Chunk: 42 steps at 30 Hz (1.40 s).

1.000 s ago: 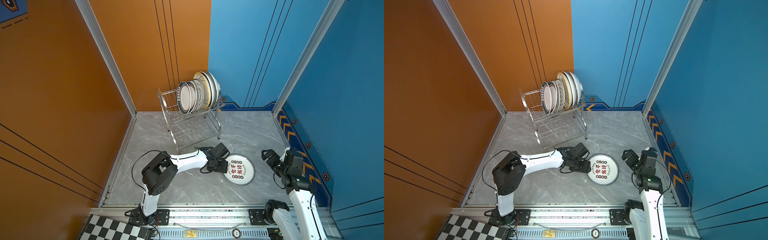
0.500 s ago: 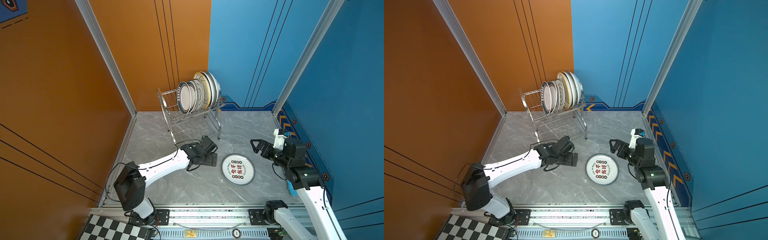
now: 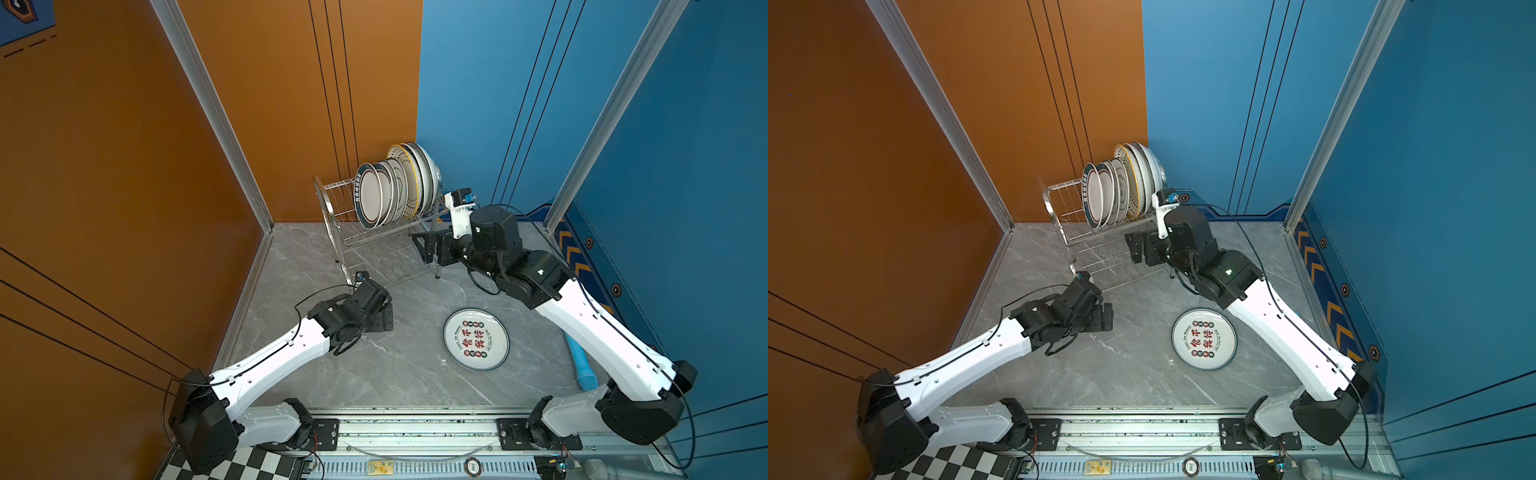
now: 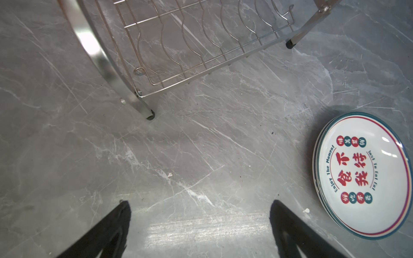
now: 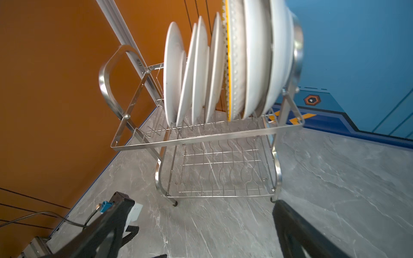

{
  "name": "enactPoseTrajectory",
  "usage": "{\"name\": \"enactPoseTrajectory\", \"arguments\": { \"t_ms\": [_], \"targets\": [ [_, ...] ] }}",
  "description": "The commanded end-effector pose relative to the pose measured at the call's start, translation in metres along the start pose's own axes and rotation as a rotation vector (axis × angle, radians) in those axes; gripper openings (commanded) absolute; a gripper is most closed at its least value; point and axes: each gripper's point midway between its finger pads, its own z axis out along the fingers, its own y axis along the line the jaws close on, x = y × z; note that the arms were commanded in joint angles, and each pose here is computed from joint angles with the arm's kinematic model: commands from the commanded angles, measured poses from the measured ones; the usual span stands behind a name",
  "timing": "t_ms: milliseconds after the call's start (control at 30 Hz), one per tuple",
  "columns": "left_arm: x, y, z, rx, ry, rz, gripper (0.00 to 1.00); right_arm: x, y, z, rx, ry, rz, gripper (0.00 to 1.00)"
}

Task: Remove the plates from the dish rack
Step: 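Draw the left gripper back while the right gripper reaches to the rack, then lower the right gripper onto the rim of the nearest green-rimmed plate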

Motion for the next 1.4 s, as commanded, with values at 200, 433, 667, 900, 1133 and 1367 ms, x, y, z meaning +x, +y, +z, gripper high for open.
{"name": "enactPoseTrajectory", "arguments": {
  "t_ms": [200, 433, 667, 900, 1133, 1367],
  "targets": [
    [-0.005, 0.043, -0.018, -0.077, -0.066, -0.155, 0.98, -0.059, 0.056, 0.017, -0.115, -0.131, 0.010, 1.00],
    [0.000, 0.060, -0.020, -0.047, -0.057, -0.189, 0.98, -0.069, 0.086, 0.044, -0.214, -0.158, 0.037, 1.00],
    [-0.002, 0.073, -0.035, -0.054, -0.126, -0.178, 0.98, -0.074, 0.094, 0.065, -0.225, -0.175, 0.052, 1.00],
    [0.006, 0.083, -0.037, -0.085, -0.097, -0.215, 0.98, -0.070, 0.089, 0.096, -0.167, -0.174, 0.055, 1.00],
    [0.010, 0.081, -0.035, -0.069, -0.080, -0.209, 0.98, -0.069, 0.084, 0.112, -0.119, -0.193, 0.039, 1.00],
    [0.011, 0.082, -0.036, -0.065, -0.079, -0.200, 0.98, -0.065, 0.081, 0.128, -0.085, -0.194, 0.034, 1.00]
  ]
}}
